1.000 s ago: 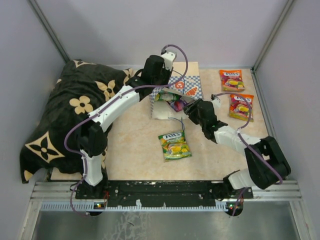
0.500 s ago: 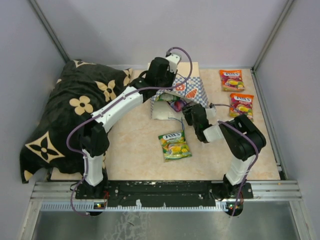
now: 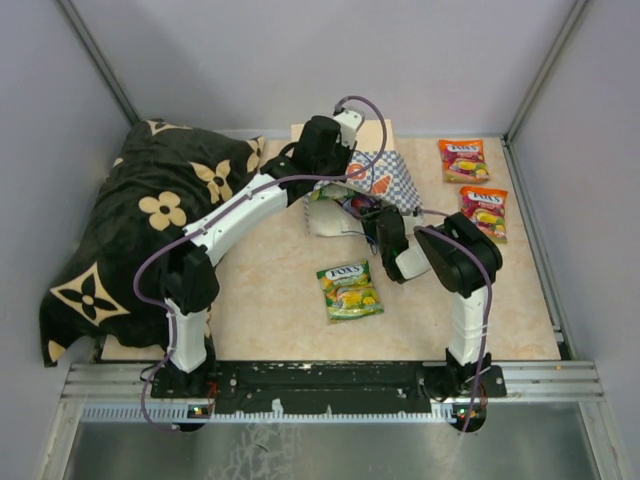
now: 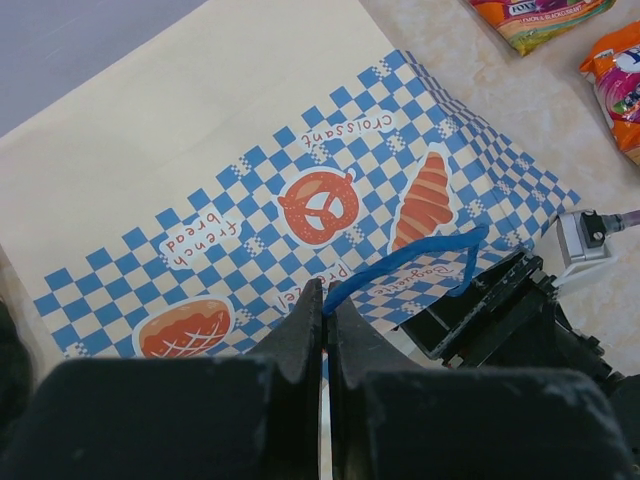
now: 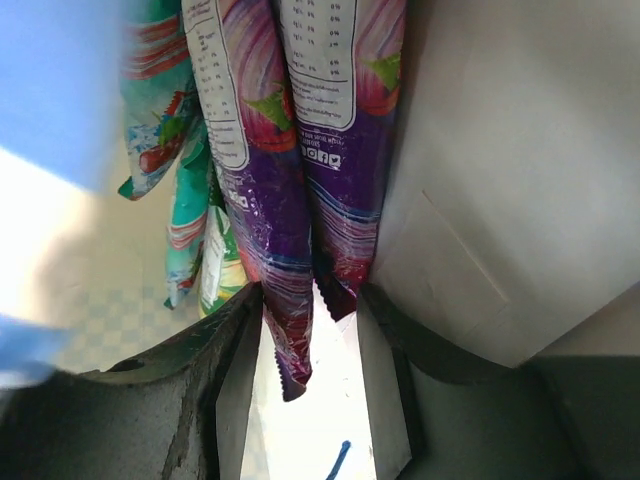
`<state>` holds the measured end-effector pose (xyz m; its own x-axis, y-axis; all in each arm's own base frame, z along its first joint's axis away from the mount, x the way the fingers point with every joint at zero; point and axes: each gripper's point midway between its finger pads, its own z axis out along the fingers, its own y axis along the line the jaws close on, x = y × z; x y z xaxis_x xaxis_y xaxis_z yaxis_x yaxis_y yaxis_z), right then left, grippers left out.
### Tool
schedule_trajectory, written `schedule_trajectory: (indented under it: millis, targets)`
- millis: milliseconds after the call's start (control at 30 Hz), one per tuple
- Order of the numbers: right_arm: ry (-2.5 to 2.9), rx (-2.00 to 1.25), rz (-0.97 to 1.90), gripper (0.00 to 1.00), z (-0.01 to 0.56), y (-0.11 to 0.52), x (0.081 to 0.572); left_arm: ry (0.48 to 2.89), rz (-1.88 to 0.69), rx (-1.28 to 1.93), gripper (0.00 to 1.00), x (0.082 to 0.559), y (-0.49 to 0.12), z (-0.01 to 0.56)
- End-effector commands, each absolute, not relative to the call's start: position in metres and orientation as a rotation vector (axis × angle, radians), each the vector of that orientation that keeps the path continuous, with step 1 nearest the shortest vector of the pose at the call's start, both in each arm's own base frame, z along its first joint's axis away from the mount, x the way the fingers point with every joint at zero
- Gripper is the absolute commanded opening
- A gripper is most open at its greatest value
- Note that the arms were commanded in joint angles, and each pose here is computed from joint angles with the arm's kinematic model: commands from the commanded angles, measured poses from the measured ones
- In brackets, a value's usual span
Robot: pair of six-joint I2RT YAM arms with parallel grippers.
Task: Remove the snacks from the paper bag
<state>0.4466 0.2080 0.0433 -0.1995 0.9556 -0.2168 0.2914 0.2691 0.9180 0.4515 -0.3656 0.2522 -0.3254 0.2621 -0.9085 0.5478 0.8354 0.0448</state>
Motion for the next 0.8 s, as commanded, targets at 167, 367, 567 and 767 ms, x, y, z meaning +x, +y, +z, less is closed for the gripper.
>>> schedule_trajectory:
  millis: [167, 367, 567, 767]
  targets:
    - [1.469, 1.104, 1.12, 0.38, 0.089, 0.222, 0.471, 1.905, -0.345, 0.59, 0.0, 0.451, -0.369, 0.262]
    - [1.405, 1.074, 1.149, 0.07, 0.108, 0.223, 0.477, 1.907, -0.345, 0.592, 0.0, 0.451, -0.37, 0.261]
    - [1.471, 1.033, 1.168, 0.0, 0.126, 0.237, 0.479, 1.905, -0.328, 0.593, 0.0, 0.453, -0.368, 0.26]
    - [1.763, 0.931, 1.204, 0.0, 0.138, 0.245, 0.422, 1.896, -0.271, 0.572, 0.0, 0.465, -0.361, 0.26]
